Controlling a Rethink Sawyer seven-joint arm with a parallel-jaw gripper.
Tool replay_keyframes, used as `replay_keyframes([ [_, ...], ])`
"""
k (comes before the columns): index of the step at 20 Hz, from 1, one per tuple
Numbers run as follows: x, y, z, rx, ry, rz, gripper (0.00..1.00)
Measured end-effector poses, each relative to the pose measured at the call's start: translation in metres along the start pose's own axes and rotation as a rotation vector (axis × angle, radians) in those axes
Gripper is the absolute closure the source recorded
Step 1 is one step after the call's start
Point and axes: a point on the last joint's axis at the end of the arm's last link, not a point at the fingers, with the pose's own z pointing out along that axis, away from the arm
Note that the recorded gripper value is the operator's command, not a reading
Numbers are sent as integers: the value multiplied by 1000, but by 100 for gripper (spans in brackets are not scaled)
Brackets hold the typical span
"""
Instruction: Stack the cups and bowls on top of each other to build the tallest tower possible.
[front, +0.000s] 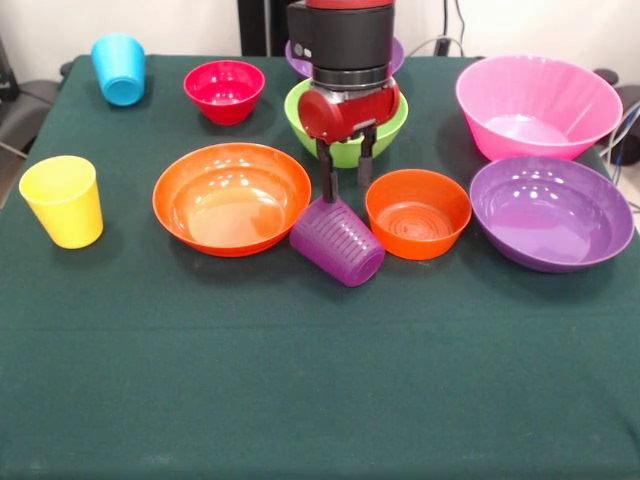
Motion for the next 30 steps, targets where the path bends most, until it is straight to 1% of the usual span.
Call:
replay_keyframes([
  [8,3,6,5,-16,5,7,0],
  [15,0,5,4,-27,4,45,0],
  [16,-1,4,4,-31,5,61,0],
  [18,-1,4,4,-34,7,75,0],
  [20,0,3,3,-37,13,99,0],
  [21,1,3,3,-40,20,125,0],
  [24,2,2,2,-43,30,160,0],
  [27,4,1,2,-44,44,208,0],
  [28,7,1,2,-42,55,232,0],
  [30,9,1,2,-38,60,244,0],
])
